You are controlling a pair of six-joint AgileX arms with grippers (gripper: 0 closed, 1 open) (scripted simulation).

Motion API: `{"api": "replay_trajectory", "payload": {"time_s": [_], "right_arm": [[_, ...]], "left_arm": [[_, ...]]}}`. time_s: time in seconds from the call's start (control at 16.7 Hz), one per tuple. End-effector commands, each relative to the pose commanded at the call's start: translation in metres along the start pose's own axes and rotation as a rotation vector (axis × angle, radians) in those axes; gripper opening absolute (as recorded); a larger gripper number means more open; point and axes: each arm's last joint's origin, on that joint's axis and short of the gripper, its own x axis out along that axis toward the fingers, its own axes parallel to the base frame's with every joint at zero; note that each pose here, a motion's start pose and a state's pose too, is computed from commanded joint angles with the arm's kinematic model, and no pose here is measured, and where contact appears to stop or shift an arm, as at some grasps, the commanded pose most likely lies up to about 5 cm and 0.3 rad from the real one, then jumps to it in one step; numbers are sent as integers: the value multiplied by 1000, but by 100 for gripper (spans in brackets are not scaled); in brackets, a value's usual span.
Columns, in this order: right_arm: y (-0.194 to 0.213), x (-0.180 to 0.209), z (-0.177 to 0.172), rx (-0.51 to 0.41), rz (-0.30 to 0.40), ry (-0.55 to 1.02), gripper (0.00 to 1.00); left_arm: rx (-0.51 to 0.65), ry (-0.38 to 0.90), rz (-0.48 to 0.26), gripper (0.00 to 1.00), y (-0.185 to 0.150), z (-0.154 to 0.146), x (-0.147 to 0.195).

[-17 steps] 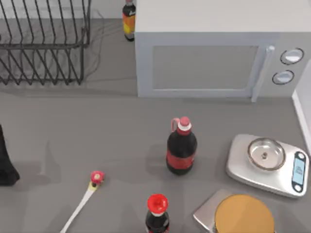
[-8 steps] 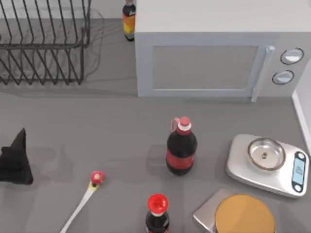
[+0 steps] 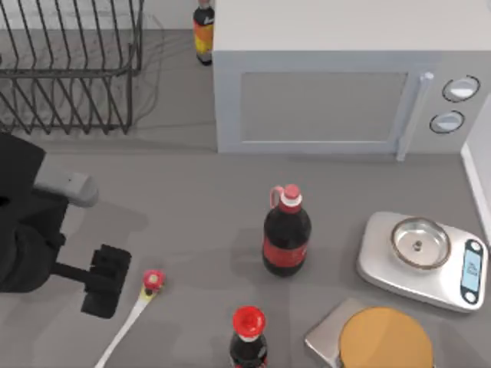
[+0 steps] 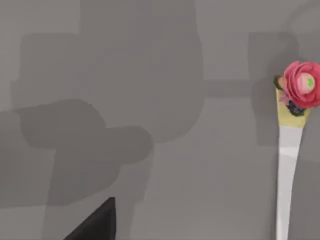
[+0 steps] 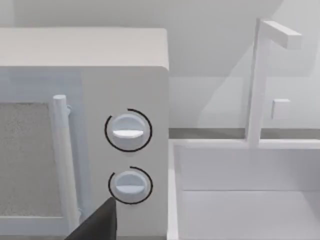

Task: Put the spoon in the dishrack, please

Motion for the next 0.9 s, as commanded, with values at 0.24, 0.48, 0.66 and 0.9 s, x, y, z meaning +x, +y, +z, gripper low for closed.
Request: {"api": "replay_trajectory", "payload": {"time_s": [0.24, 0.48, 0.66, 0.9], "right_arm": [[0, 0, 0, 0, 0, 0, 100], [0, 0, 0, 0, 0, 0, 100], [0, 0, 0, 0, 0, 0, 100], [0, 0, 0, 0, 0, 0, 100]], "left_arm": [[84, 285, -13, 100, -25, 28, 20], [133, 429, -7, 100, -42, 43, 34], [139, 443, -6, 100, -44, 44, 35], [135, 441, -5, 100, -43, 44, 35]]}}
